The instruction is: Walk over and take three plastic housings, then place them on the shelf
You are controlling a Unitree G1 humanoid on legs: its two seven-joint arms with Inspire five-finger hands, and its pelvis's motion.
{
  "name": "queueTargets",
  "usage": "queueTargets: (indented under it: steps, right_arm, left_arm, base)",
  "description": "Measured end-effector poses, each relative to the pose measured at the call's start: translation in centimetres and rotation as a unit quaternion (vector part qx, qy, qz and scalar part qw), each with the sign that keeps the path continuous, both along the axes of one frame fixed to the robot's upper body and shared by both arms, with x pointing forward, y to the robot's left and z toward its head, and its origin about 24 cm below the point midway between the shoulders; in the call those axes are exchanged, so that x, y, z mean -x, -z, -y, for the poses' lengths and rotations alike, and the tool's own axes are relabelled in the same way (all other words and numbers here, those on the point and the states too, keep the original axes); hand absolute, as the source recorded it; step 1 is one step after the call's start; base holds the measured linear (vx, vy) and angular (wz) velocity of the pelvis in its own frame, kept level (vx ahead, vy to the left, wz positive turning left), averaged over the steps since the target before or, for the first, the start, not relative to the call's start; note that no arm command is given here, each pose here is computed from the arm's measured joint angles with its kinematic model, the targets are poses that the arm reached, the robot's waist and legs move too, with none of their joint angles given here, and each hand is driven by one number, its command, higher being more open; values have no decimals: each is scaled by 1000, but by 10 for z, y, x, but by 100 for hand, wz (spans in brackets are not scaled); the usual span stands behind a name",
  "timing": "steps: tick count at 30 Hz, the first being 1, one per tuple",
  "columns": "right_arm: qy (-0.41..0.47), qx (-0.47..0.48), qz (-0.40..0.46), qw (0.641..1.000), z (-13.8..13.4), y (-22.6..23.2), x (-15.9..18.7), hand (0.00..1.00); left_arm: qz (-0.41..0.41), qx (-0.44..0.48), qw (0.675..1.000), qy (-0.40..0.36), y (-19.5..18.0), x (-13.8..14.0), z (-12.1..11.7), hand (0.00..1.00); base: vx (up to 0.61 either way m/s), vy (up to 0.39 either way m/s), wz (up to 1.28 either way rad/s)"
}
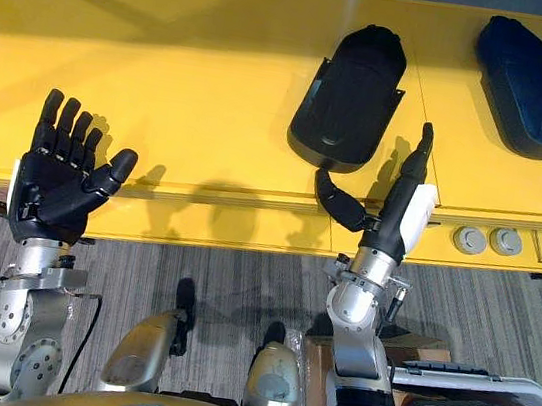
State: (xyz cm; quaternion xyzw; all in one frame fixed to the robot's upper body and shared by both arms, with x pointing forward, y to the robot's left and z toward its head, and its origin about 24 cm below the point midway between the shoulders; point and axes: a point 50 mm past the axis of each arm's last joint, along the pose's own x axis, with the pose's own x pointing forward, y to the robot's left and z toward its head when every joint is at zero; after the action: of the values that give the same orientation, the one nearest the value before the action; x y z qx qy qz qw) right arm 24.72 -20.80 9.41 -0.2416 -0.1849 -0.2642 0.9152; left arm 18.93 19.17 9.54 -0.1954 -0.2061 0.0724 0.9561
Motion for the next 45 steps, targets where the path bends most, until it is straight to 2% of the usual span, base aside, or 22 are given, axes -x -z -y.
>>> queueTargets:
  steps: [11,16,19,21,28,34,37,41,45]
  right_arm:
    - [25,3,-1,1000,5,1,-3,100]
    - [34,-61,13,997,4,11,7,100]
    - [-10,-157,28,987,8,16,23,100]
    - [-74,-212,49,973,14,11,43,100]
    - [-137,-208,102,963,25,-12,68,100]
    - [-118,-229,81,963,30,-1,86,100]
    - [-161,-256,85,950,29,0,87,100]
    - [-247,-270,91,926,19,-4,81,100]
    - [-348,-250,97,898,-15,-20,55,100]
  left_arm:
    - [5,-10,1000,21,0,0,2,100]
    - [7,-11,999,32,1,1,4,100]
    - [-2,-9,999,31,5,6,4,100]
    - [1,-8,999,31,5,7,4,100]
    - [27,-5,999,36,-4,9,6,100]
    - [32,-3,999,31,-5,11,2,100]
    - [21,-1,999,28,-1,13,2,100]
    - [11,2,999,33,1,13,3,100]
    - [3,-4,999,32,1,12,5,100]
  base:
    - [0,0,0]
    - [16,2,-1]
    - [72,5,-11]
    - [138,4,-6]
    - [79,-7,-11]
    - [3,13,-16]
    - [-28,19,-12]
    - [-11,6,-1]
    - [-20,6,17]
